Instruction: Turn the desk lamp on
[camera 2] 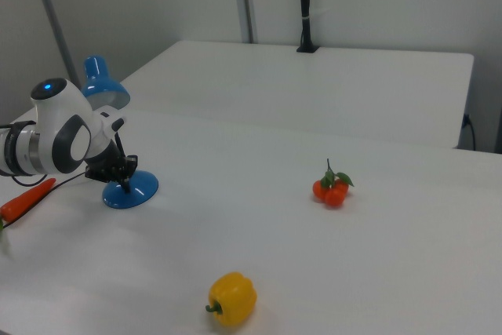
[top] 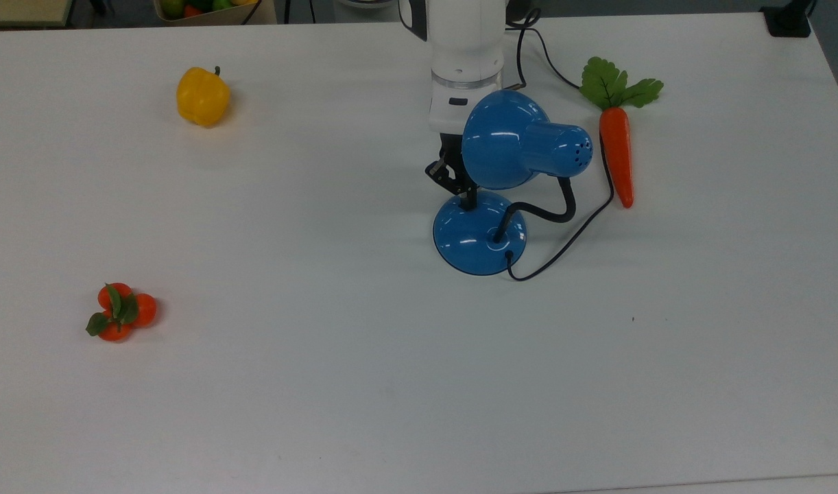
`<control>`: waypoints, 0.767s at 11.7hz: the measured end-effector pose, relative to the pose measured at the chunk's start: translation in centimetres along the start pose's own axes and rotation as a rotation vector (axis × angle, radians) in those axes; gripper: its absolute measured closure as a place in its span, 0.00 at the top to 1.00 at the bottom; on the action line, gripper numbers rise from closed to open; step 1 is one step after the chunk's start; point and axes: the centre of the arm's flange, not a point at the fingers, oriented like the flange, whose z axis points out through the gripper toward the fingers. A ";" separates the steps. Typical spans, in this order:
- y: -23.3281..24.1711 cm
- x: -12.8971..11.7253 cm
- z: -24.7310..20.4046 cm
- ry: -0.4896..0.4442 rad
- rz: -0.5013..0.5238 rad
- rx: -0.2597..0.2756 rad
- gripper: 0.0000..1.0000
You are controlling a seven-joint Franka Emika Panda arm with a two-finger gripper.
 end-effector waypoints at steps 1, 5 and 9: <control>0.0 0.0 0.0 0.001 0.000 0.000 0.01; -0.1 0.2 0.5 0.028 -0.001 -0.004 0.01; -0.1 0.2 0.4 0.029 -0.001 -0.004 0.01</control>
